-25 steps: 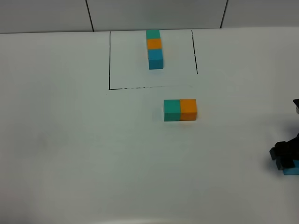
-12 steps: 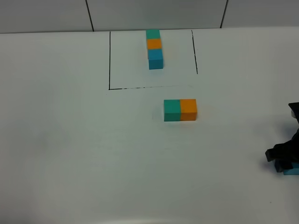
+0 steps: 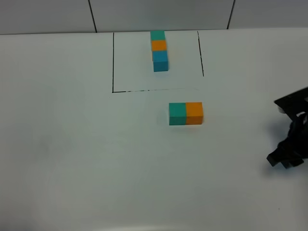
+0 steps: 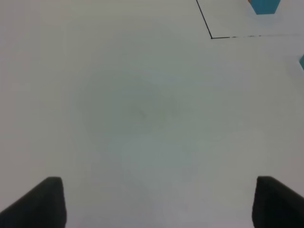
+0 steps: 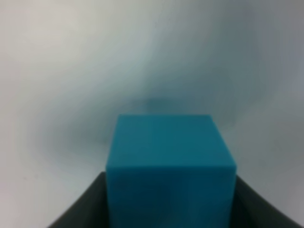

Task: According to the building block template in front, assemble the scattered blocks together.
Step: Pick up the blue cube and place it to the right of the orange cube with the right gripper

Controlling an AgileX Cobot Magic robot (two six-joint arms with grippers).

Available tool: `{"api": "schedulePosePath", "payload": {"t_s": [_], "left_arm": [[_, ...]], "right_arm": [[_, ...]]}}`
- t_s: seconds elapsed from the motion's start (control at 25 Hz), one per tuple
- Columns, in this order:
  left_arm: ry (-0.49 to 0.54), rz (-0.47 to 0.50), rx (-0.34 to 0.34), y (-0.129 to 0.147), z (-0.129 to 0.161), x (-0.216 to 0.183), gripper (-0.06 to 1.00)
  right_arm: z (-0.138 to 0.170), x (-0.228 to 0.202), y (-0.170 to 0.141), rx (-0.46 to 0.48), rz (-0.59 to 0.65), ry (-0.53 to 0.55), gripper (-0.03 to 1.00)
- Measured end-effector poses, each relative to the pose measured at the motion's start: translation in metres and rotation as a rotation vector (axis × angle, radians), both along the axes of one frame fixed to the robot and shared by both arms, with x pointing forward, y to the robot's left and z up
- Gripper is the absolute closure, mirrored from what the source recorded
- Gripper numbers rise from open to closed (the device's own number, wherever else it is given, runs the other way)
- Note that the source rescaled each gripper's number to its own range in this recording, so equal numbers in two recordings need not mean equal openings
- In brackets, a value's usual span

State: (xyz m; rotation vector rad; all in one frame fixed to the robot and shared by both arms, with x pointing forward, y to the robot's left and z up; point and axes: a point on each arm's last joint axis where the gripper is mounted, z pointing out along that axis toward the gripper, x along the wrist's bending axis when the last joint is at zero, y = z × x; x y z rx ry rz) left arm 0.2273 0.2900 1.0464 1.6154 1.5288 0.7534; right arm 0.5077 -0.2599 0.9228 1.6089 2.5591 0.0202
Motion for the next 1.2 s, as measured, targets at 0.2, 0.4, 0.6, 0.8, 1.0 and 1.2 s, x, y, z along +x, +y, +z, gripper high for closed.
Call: {"api": "schedulePosePath", "payload": {"t_s": [0.2, 0.4, 0.6, 0.8, 1.0, 1.2], "left_arm": [[0.000, 0.000, 0.000, 0.000, 0.000, 0.000, 0.18], [0.000, 0.000, 0.000, 0.000, 0.000, 0.000, 0.18], [0.000, 0.000, 0.000, 0.000, 0.000, 0.000, 0.18], [0.000, 0.000, 0.000, 0.000, 0.000, 0.000, 0.18], [0.000, 0.000, 0.000, 0.000, 0.000, 0.000, 0.18], [0.000, 0.000, 0.000, 0.000, 0.000, 0.000, 0.18]], "right_arm": [[0.022, 0.036, 0.040, -0.114, 0.526, -0.024, 0.94], [0.023, 0.074, 0.078, -0.153, 0.840, 0.034, 0.94], [0.017, 0.103, 0.108, -0.107, 1.033, 0.030, 0.94], [0.002, 0.116, 0.119, -0.053, 1.110, 0.048, 0.94], [-0.009, 0.121, 0.121, -0.052, 1.119, 0.047, 0.94], [-0.010, 0.124, 0.123, -0.056, 1.113, 0.014, 0.94]]}}
